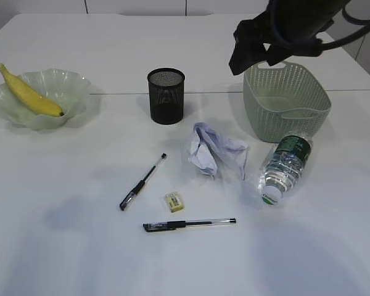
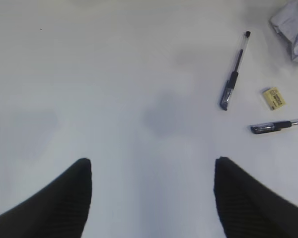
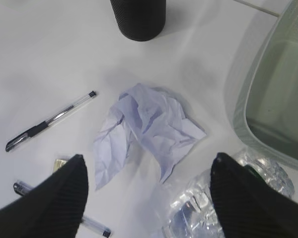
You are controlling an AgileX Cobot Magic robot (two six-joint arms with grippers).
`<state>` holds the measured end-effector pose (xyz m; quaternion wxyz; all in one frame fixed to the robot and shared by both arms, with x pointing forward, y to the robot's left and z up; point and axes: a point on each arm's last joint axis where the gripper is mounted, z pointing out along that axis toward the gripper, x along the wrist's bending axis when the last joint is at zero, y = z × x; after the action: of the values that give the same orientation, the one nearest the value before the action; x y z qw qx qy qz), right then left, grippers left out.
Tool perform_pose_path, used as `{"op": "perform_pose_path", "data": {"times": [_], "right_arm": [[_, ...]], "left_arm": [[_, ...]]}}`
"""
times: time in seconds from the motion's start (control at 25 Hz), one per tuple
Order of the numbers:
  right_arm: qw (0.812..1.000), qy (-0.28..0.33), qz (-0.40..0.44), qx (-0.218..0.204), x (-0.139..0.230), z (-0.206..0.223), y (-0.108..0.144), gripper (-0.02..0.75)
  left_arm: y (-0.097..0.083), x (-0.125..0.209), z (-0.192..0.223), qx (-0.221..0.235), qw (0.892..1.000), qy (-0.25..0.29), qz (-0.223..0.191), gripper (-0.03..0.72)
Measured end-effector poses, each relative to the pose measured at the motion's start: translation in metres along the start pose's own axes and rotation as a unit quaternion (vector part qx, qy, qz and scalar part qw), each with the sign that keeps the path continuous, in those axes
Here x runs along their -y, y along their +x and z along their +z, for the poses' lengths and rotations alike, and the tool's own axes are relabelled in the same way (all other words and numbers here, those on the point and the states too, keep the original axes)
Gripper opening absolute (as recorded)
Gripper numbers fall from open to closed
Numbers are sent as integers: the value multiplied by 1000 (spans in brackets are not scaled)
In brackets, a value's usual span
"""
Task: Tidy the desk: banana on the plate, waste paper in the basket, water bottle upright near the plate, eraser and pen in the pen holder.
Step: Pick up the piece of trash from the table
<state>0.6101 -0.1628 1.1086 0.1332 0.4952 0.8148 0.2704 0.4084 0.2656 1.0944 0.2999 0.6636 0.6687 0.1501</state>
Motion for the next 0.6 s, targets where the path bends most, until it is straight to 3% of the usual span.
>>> {"op": "perform_pose_path", "data": {"times": [0.6], "right_arm": [[998, 49, 22, -32, -17, 95, -3, 568]], "left_arm": [[0, 5, -13, 3, 1000, -13, 3, 549]]}}
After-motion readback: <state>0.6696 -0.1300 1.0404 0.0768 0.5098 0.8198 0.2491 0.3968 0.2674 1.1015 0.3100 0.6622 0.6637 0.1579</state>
